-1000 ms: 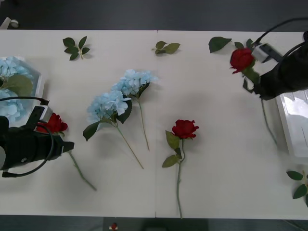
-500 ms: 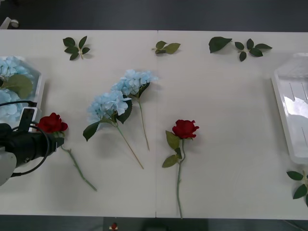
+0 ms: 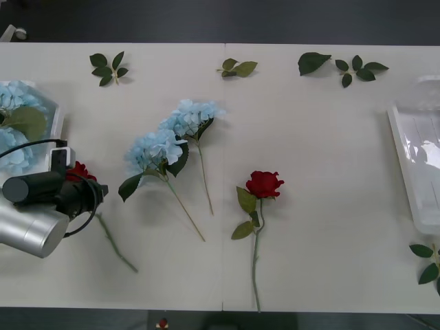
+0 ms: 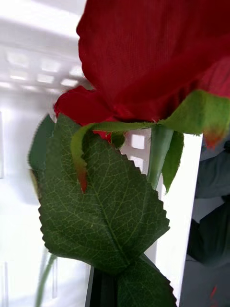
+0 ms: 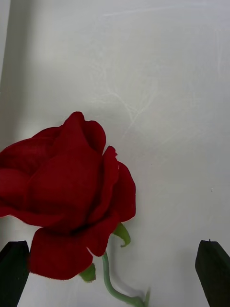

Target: Put the red flowers into the right box and the blue flowers into the left box

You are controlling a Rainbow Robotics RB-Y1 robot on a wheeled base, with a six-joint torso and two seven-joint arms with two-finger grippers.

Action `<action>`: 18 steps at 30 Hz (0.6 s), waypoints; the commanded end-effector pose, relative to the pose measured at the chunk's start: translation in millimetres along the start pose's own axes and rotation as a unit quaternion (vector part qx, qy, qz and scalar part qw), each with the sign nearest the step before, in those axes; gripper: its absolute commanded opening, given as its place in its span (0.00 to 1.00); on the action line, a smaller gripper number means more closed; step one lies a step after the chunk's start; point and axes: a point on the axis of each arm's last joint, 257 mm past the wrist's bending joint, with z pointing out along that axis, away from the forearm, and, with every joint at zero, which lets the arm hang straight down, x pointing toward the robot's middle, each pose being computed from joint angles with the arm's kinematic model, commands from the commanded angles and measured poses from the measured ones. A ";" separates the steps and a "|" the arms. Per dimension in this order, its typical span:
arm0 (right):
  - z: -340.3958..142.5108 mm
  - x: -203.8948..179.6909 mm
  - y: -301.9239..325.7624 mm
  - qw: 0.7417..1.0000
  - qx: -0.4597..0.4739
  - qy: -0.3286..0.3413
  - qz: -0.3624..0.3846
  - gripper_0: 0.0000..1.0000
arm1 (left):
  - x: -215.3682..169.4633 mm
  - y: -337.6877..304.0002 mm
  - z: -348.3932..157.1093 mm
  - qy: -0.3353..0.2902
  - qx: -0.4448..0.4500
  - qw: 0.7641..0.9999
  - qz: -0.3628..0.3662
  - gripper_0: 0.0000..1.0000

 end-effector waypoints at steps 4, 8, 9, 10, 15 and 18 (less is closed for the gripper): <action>19.2 22.4 -14.7 1.000 0.022 0.006 -0.012 0.00 | -5.6 8.8 14.7 -0.020 0.001 1.000 -0.004 1.00; 28.9 27.0 -12.4 1.000 0.024 0.004 -0.005 0.00 | -8.0 13.1 25.3 -0.031 0.002 1.000 -0.005 1.00; 30.5 27.0 -10.6 1.000 0.023 0.004 -0.004 0.00 | -10.4 13.5 26.7 -0.033 0.002 0.999 -0.006 1.00; 31.2 26.3 -10.8 1.000 0.024 0.001 -0.005 0.00 | -11.5 15.3 28.0 -0.034 -0.001 0.999 -0.005 1.00; 31.5 23.9 -9.6 1.000 0.023 -0.003 -0.013 0.54 | -13.8 15.8 28.8 -0.035 -0.002 0.999 -0.007 1.00; 31.6 23.8 -8.2 1.000 0.020 -0.003 -0.018 0.77 | -15.1 16.2 29.5 -0.035 -0.003 0.999 -0.009 0.92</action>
